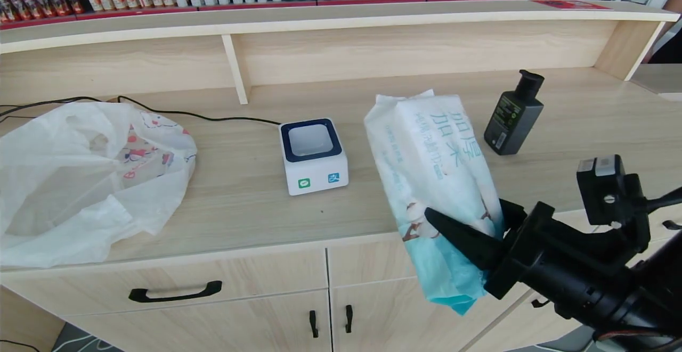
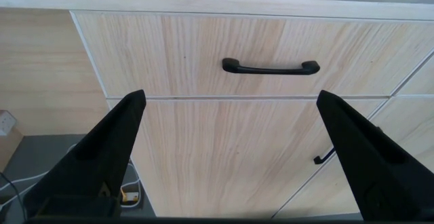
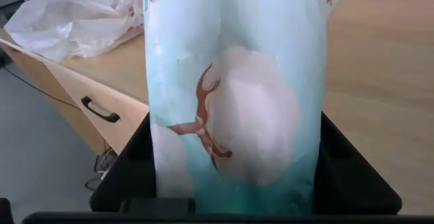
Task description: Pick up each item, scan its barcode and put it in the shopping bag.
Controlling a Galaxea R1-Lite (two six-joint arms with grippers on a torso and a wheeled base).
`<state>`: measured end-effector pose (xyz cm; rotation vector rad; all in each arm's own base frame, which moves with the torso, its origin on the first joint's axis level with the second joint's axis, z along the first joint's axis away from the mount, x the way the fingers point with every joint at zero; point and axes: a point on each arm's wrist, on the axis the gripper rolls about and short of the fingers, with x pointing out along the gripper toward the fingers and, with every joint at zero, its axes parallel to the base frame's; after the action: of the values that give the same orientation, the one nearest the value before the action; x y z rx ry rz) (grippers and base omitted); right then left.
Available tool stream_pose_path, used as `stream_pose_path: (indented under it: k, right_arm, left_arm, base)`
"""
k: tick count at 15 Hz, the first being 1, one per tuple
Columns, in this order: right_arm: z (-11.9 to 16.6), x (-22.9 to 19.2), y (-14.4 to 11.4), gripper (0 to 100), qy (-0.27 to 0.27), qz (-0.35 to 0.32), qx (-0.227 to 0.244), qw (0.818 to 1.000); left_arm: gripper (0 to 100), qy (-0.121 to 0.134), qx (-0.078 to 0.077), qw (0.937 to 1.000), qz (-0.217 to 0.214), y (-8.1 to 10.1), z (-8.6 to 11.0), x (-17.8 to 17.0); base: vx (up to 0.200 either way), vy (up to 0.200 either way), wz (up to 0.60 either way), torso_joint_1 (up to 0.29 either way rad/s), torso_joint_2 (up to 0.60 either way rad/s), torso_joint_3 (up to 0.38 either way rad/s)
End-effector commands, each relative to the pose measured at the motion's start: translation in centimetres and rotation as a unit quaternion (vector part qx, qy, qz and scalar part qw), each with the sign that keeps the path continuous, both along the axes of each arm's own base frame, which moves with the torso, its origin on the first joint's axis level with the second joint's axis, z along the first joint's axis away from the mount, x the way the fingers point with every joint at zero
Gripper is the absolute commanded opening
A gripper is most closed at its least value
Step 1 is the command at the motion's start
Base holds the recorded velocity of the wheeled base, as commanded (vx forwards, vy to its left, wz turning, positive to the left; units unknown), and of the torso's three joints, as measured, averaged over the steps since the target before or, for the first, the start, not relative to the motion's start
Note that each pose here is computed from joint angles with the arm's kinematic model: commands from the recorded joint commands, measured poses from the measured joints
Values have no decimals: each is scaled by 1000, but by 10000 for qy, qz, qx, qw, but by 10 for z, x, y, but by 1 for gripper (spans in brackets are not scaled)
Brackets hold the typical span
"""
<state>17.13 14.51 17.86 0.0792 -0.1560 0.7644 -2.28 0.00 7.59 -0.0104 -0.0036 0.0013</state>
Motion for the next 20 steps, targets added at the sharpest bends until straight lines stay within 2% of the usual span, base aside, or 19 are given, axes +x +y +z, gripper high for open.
stream_pose_path:
  k: [1, 7, 11, 14, 20]
  right_arm:
    - [-1, 5, 11, 0, -72, -62, -96, 9999]
    - [4, -13, 47, 0, -65, -1259, -42, 9920]
    - [20, -3, 66, 0, -370, -1428, 62, 9890]
    - [25, 11, 84, 0, -347, -1708, 190, 9845]
    - [23, 34, 115, 0, -181, -1701, 133, 9852]
  left_arm:
    - [100, -5, -2, 10000, 1, 0, 0, 0]
    - [100, 10, -2, 10000, 1, 0, 0, 0]
    - [100, -5, -2, 10000, 1, 0, 0, 0]
    - [100, -5, -2, 10000, 9, 0, 0, 0]
    - [100, -5, -2, 10000, 1, 0, 0, 0]
  base:
    - [0, 0, 0, 0, 0, 0]
    - [0, 0, 0, 0, 0, 0]
    - [0, 0, 0, 0, 0, 0]
    - [0, 0, 0, 0, 0, 0]
    - [0, 0, 0, 0, 0, 0]
